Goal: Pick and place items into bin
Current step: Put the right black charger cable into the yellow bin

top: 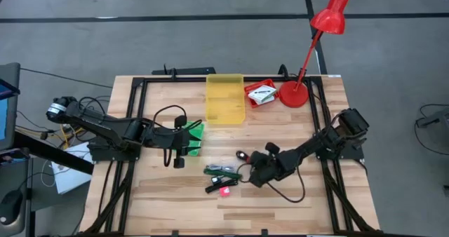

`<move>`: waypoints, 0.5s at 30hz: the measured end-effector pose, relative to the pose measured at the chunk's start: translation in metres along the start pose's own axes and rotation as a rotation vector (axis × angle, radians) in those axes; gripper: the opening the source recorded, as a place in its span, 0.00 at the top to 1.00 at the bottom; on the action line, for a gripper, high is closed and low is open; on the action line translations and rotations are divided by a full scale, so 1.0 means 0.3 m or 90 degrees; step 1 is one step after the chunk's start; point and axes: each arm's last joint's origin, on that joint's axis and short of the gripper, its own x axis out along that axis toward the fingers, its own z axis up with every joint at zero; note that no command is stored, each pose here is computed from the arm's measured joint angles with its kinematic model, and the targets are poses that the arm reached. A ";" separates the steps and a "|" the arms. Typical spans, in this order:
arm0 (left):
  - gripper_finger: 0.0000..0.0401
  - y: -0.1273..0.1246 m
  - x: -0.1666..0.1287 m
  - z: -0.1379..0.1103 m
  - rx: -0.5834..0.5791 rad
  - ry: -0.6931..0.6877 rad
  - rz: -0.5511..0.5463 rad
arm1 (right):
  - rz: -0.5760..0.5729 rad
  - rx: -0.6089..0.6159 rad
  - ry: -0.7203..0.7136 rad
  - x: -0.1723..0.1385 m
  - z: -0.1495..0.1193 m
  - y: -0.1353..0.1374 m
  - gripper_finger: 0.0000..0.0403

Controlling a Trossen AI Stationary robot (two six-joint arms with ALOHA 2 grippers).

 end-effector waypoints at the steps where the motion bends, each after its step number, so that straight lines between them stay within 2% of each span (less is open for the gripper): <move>1: 0.72 0.000 0.000 0.000 0.004 0.000 0.000 | -0.016 -0.007 -0.008 -0.013 0.021 0.001 0.92; 8: 0.72 0.000 0.000 0.000 -0.004 0.000 0.000 | -0.109 -0.081 -0.047 -0.091 0.211 -0.037 0.93; 15: 0.72 0.000 0.000 0.000 0.006 0.000 0.000 | -0.171 -0.127 -0.047 -0.130 0.433 -0.177 0.93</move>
